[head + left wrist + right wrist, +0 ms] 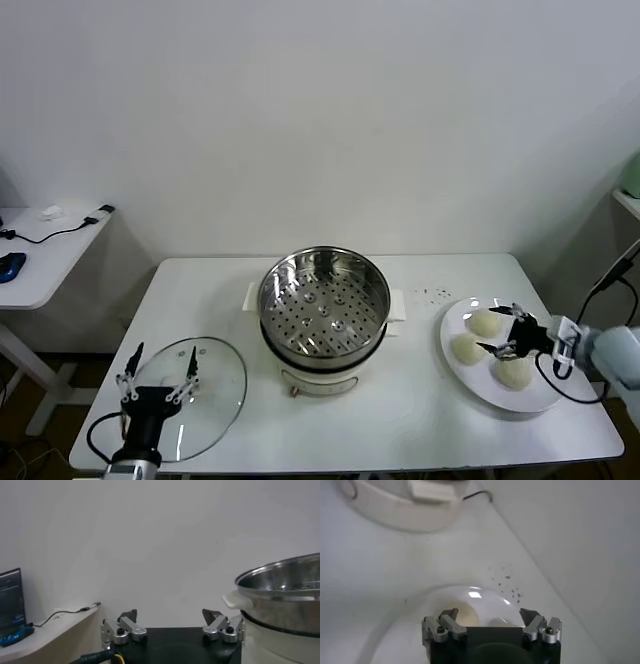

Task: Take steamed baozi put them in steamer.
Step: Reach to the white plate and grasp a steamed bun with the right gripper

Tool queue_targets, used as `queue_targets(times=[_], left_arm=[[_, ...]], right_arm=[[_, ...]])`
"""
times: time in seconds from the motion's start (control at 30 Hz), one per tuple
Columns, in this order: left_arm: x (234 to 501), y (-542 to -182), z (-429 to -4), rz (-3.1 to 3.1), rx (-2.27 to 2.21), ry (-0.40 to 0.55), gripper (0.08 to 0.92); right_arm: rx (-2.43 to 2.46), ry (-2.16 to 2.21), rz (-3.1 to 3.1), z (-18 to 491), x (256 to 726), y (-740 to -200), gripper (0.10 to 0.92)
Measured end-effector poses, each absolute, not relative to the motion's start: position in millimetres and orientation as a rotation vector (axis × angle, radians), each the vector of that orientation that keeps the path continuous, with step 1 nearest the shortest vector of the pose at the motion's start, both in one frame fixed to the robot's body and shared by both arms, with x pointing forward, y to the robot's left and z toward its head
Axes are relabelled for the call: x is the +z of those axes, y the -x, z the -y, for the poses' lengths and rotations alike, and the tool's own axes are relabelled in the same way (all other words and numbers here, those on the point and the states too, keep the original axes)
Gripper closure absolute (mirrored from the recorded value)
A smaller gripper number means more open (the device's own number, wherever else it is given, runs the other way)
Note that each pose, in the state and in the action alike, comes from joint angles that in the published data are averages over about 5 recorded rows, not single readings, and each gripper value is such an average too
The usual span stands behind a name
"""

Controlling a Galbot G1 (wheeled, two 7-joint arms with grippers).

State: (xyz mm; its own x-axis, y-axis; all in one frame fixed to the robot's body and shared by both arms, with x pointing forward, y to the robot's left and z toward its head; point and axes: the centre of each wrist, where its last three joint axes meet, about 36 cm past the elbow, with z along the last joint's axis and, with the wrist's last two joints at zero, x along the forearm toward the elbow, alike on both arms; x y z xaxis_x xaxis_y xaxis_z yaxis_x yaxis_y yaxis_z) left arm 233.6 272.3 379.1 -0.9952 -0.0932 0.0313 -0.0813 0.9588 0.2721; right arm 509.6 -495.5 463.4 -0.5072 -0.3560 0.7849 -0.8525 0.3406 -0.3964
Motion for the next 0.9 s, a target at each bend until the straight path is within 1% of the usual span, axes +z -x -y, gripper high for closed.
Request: queue_targets(times=[0.23,0.4,0.67,0.9], left_arm=[[376.9,-233.8,-275.6,3.058,-0.427,-0.146,0.177],[375.2,-234.8,-277.2,3.052,-0.431,-0.148,0.177],[372.1,-236.8,-278.6,3.040,-0.437,-0.150,0.177],[367.8,-236.8,-279.5,3.028,-0.443,-0.147,0.177]], right_arm=[[1.236,-1.145,1.710,499.5,489.1,-574.9,0.200],[1.280,-1.171,1.534,497.5,494.7,-610.0,0.200],[1.313,-1.176,1.368,485.4,491.4,-650.5,0.200],[1.317,-1.176,1.300,471.5,482.8,-672.3,0.200]])
